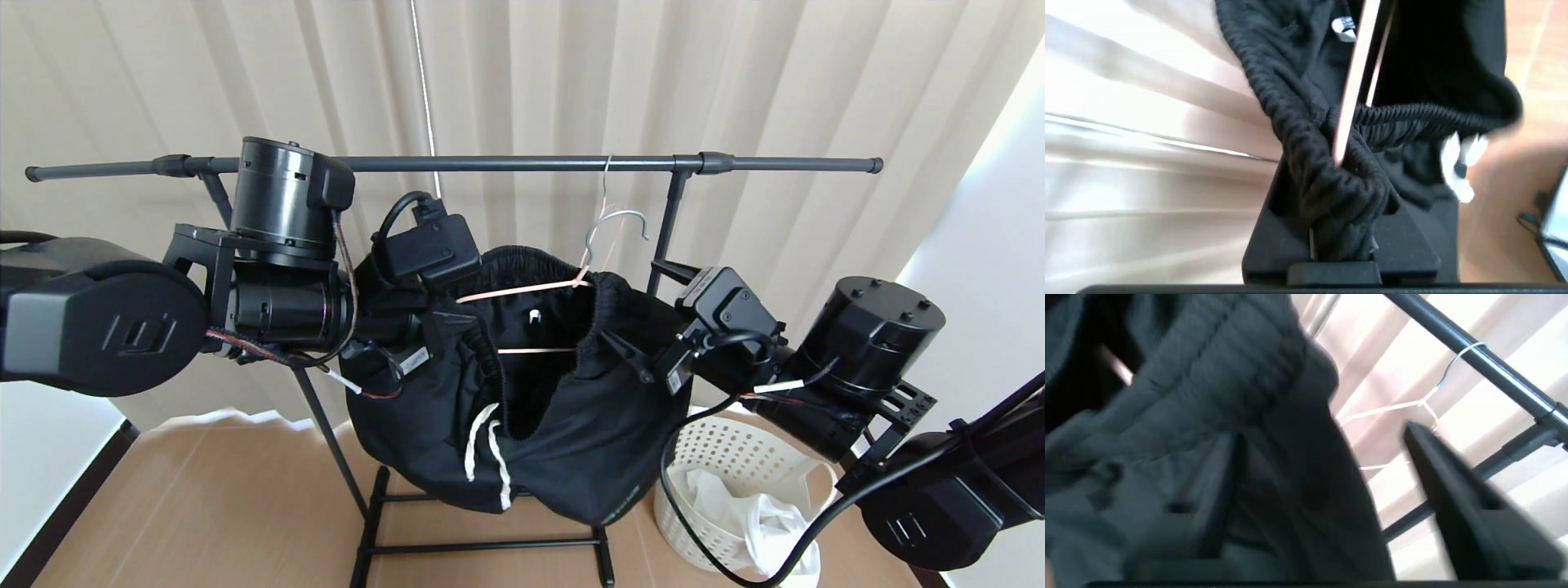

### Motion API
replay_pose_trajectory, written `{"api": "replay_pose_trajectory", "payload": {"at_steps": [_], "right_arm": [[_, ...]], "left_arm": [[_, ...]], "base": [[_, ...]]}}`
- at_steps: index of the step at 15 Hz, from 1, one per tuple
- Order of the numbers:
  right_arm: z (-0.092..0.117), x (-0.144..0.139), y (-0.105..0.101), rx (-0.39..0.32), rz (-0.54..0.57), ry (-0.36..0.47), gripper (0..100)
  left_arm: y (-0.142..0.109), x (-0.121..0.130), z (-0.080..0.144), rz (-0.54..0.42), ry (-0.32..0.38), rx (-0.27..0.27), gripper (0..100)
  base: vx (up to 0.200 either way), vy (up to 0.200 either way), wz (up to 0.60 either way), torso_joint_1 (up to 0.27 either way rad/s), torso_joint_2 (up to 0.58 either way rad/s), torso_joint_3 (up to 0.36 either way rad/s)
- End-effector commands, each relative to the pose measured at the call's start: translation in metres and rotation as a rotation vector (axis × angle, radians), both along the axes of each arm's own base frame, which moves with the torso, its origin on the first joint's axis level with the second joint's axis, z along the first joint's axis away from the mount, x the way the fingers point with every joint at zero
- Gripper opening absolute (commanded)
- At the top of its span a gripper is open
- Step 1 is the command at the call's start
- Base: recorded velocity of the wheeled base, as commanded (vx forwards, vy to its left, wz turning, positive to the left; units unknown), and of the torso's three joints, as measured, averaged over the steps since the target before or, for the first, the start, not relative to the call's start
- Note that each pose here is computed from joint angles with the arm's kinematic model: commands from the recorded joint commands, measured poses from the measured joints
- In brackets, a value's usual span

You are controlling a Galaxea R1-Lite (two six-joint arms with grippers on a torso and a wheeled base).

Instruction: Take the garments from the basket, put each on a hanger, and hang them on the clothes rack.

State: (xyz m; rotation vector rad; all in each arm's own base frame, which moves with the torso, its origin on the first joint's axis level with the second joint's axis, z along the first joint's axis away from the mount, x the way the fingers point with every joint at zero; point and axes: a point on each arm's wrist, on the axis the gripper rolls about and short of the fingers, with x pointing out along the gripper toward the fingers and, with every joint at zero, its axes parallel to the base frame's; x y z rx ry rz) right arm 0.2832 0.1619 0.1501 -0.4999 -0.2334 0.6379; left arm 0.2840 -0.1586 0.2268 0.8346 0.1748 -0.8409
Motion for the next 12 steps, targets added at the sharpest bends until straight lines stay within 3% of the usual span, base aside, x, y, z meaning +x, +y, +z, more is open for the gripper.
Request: {"api": "replay_pose_trajectory", "payload": {"at_steps": [1, 5, 12], "right_arm": [[0.0, 0.001, -0.012, -0.01, 0.036, 0.009, 100], [0.003, 0.007, -0.034, -0.017, 0.07, 0.056, 100], [0.007, 0.023, -0.072, 0.146, 0.255, 0.248, 100]], "left_arm": [[0.001, -0.002, 0.001, 0.011, -0.004, -0.026, 0], [0.008, -0.011, 0.006, 0.024, -0.03, -0.063, 0], [0.024, -0.029, 0.011, 0.053, -0.036, -0.096, 0]], "base": [[0.0, 0.0, 0.0, 0.0, 0.0, 0.0], [0.0, 0.0, 0.0, 0.0, 0.0, 0.0], [0.0, 0.0, 0.0, 0.0, 0.0, 0.0]]}}
